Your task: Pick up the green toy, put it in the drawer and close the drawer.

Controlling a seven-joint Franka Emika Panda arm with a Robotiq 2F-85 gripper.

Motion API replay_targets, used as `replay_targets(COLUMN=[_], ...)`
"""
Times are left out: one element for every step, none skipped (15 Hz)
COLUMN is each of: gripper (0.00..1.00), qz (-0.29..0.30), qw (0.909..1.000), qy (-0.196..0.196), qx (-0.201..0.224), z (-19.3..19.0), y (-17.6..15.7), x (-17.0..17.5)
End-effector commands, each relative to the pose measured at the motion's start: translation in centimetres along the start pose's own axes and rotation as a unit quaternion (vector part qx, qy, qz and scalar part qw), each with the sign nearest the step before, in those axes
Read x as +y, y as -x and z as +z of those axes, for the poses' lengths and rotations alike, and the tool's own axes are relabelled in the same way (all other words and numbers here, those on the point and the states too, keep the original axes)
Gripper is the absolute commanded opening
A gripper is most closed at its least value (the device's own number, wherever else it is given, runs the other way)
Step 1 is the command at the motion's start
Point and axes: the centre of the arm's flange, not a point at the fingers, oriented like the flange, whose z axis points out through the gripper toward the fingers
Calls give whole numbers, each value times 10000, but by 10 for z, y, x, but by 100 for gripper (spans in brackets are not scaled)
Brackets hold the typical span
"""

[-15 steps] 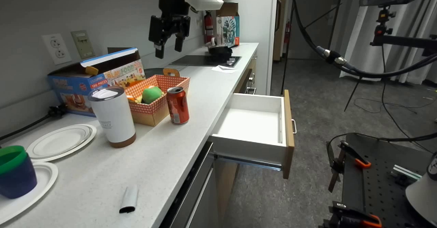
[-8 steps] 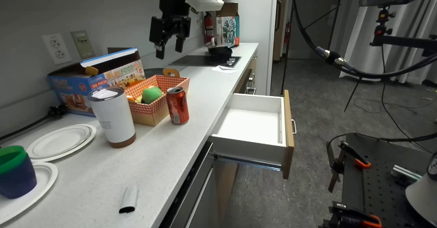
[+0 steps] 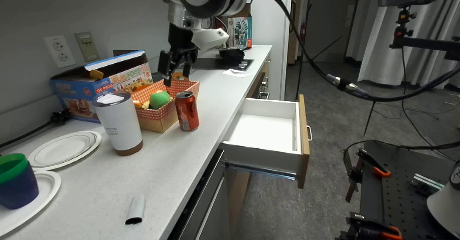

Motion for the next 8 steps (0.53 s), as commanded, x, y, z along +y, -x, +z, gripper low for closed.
replay_targets(gripper=[100,100,100,100,100,100,100,100], qz=[21,18,14,13,20,29,43,51], qw=[9998,9997,9996,9994,9990,9986,9983,9980], qy=[-23,-12,3,17,31,48,61,86], qx=[179,232,290,360,440,519,580,622], z=[46,55,62,67,70,71,72,74], y=[-17,-23,-29,-36,-44,-52,-59,-65], x=[7,7,6,7,9,11,13,16])
